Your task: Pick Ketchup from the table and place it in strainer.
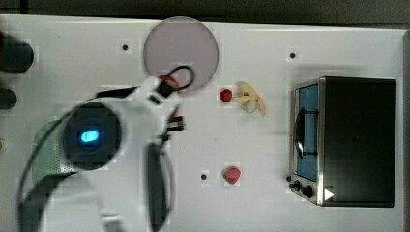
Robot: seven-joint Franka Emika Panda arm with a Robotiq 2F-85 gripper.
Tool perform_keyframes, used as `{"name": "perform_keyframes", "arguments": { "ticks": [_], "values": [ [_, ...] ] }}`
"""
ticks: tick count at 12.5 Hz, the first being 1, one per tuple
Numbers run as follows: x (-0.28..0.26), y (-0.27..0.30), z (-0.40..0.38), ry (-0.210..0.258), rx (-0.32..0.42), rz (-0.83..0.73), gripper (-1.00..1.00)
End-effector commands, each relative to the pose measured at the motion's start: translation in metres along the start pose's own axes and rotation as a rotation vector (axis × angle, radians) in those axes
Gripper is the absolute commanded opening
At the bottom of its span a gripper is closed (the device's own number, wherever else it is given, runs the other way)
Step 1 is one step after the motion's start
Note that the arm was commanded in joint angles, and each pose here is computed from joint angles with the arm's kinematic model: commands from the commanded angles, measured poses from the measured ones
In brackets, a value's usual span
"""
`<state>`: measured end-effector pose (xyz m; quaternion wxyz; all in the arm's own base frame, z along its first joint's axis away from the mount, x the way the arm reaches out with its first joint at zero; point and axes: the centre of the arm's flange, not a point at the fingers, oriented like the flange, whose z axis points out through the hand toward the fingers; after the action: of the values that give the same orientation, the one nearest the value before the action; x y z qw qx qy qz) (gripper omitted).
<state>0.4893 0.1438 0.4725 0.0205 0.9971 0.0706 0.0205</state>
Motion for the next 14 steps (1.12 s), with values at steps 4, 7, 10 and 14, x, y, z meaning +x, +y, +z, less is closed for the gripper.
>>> {"name": "perform_keyframes", "arguments": {
  "ticks": [4, 7, 10, 14],
  "values": [
    [-0.028, -0.148, 0.049, -0.085, 0.052, 0.219, 0.23],
    [-0.032, -0.203, 0.076, -0.062, 0.138, 0.303, 0.23],
    [-0.036, -0.242, 0.116, -0.099, 0.234, 0.338, 0.23],
    [-0.032, -0.263, 0.174, -0.126, 0.337, 0.334, 0.74]
  ]
}}
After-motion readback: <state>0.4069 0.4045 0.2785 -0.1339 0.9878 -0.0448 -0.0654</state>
